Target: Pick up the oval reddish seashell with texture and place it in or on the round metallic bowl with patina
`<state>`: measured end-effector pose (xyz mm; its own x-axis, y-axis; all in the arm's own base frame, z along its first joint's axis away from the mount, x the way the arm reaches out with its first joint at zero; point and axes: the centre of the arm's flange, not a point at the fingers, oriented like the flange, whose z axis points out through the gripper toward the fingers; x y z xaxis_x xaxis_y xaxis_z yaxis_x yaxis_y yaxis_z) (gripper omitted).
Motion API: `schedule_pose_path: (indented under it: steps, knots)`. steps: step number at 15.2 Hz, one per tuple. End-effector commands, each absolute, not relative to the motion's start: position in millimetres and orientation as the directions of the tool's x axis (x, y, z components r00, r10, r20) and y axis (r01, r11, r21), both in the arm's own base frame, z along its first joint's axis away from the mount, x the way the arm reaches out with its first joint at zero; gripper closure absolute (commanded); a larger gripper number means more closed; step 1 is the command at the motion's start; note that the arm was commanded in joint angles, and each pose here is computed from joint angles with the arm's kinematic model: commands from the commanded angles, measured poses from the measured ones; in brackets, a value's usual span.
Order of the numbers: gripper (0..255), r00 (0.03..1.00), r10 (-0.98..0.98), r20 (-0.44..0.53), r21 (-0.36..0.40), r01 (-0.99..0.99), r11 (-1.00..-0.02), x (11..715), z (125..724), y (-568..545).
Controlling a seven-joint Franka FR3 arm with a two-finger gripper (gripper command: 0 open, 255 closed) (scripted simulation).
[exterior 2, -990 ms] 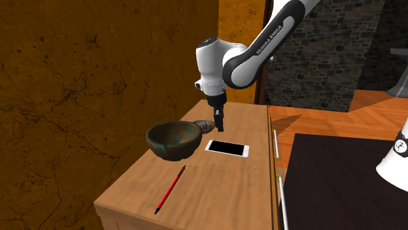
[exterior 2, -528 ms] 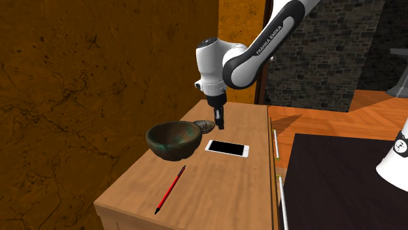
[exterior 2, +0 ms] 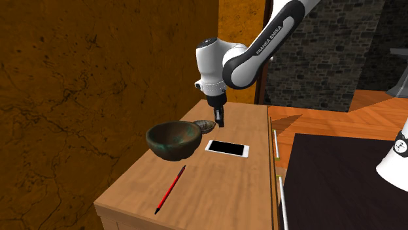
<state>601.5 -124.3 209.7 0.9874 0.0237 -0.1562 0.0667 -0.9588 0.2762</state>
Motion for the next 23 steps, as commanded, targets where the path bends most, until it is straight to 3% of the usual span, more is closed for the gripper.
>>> schedule_pose_path:
  steps: [1, 9, 16, 23]
  knots:
    - [0, 0.987, 0.024, -0.156, 0.276, 0.067, -0.959, 602, 210, -124]
    - [0, 0.998, -0.045, -0.047, 0.064, -0.042, -0.997, 681, 235, -140]
    - [0, 0.998, -0.045, -0.047, 0.064, -0.042, -0.997, 679, 195, -143]
    - [0, 0.998, -0.045, -0.047, 0.064, -0.042, -0.997, 679, 195, -143]
